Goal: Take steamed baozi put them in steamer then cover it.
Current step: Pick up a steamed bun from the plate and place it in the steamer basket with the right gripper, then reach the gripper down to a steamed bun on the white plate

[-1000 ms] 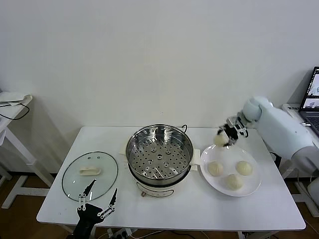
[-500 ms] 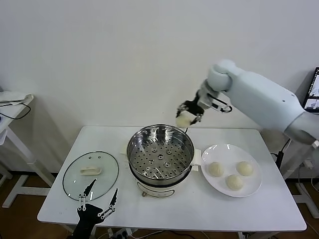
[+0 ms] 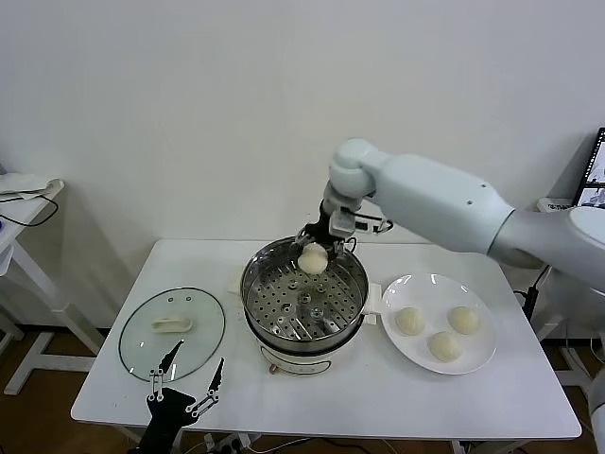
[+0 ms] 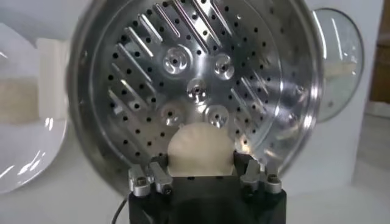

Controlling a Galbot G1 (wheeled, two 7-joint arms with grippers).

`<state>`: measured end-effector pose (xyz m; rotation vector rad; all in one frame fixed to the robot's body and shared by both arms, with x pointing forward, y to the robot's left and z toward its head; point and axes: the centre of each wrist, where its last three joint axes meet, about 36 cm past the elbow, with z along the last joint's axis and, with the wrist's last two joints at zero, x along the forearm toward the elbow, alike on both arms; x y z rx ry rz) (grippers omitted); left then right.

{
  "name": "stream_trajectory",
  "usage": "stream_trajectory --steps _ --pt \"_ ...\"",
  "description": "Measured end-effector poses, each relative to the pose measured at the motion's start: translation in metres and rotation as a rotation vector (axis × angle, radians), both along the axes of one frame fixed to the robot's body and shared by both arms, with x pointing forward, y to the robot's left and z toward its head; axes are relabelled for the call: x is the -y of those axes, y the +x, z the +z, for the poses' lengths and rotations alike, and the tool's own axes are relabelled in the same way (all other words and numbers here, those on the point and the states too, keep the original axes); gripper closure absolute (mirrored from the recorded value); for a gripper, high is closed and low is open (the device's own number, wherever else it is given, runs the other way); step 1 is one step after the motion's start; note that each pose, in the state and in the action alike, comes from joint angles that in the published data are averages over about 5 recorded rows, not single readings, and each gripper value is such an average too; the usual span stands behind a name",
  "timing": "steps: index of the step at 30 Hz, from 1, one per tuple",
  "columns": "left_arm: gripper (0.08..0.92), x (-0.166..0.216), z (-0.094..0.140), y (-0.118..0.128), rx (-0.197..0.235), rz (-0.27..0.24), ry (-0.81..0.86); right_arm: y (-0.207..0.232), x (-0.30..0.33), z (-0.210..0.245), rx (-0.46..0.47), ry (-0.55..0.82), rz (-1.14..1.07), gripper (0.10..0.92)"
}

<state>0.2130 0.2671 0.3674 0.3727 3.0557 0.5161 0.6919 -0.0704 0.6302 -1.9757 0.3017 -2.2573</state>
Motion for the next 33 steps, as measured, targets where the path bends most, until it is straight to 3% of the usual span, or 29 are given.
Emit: stream_trajectory --steps 12,20,27,33 --pt "0.177 -0.001 -0.002 -0.001 0.005 0.001 0.001 0.009 -0.022 -0.027 0.015 -0.037 0.002 0.292" --pt "0.177 -0.002 -0.002 0.001 0.009 0.002 0.001 0.011 -0.027 -0.029 0.028 -0.041 0.009 0.203" --pt "0.177 -0.003 -0.001 0.002 0.017 0.005 0.004 0.012 -0.014 -0.011 0.016 -0.025 -0.016 0.2" --pt "0.177 -0.003 0.001 0.002 0.021 0.004 0.003 0.022 0.036 0.027 -0.026 0.051 -0.215 0.2"
